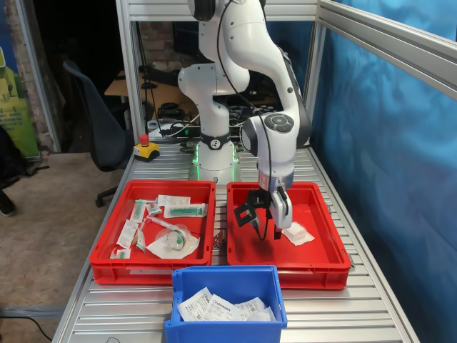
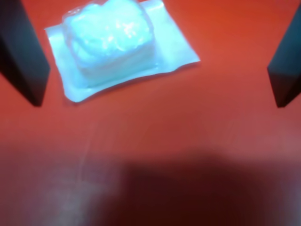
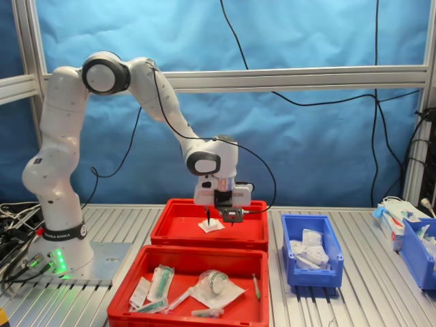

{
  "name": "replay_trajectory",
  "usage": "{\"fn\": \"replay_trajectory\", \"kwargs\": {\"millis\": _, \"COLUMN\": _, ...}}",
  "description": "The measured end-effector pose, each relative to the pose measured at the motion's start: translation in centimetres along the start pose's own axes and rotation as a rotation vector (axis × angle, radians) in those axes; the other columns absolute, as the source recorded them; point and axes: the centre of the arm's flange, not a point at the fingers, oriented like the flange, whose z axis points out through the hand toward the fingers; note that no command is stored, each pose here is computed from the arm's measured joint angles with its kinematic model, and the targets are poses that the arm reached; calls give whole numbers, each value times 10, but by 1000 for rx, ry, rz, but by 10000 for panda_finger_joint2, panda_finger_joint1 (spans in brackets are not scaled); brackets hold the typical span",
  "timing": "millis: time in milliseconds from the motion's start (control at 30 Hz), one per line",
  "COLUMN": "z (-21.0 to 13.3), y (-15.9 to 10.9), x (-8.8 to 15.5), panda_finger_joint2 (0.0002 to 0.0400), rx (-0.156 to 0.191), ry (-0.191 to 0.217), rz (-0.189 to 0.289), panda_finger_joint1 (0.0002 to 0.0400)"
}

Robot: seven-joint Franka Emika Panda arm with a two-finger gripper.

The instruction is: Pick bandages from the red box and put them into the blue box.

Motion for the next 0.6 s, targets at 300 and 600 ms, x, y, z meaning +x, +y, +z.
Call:
{"fn": "replay_trajectory", "kwargs": {"millis": 300, "z": 17, "y": 27, "x": -15, "panda_finger_joint2": 400, "rx": -15, "ry": 12, "rz": -55, "panda_finger_joint1": 400}}
{"fn": "replay_trajectory", "kwargs": {"millis": 600, "z": 19, "y": 51, "x": -30, "panda_finger_joint2": 400, "rx": -14, "ry": 11, "rz": -108, "panda_finger_joint1": 400}}
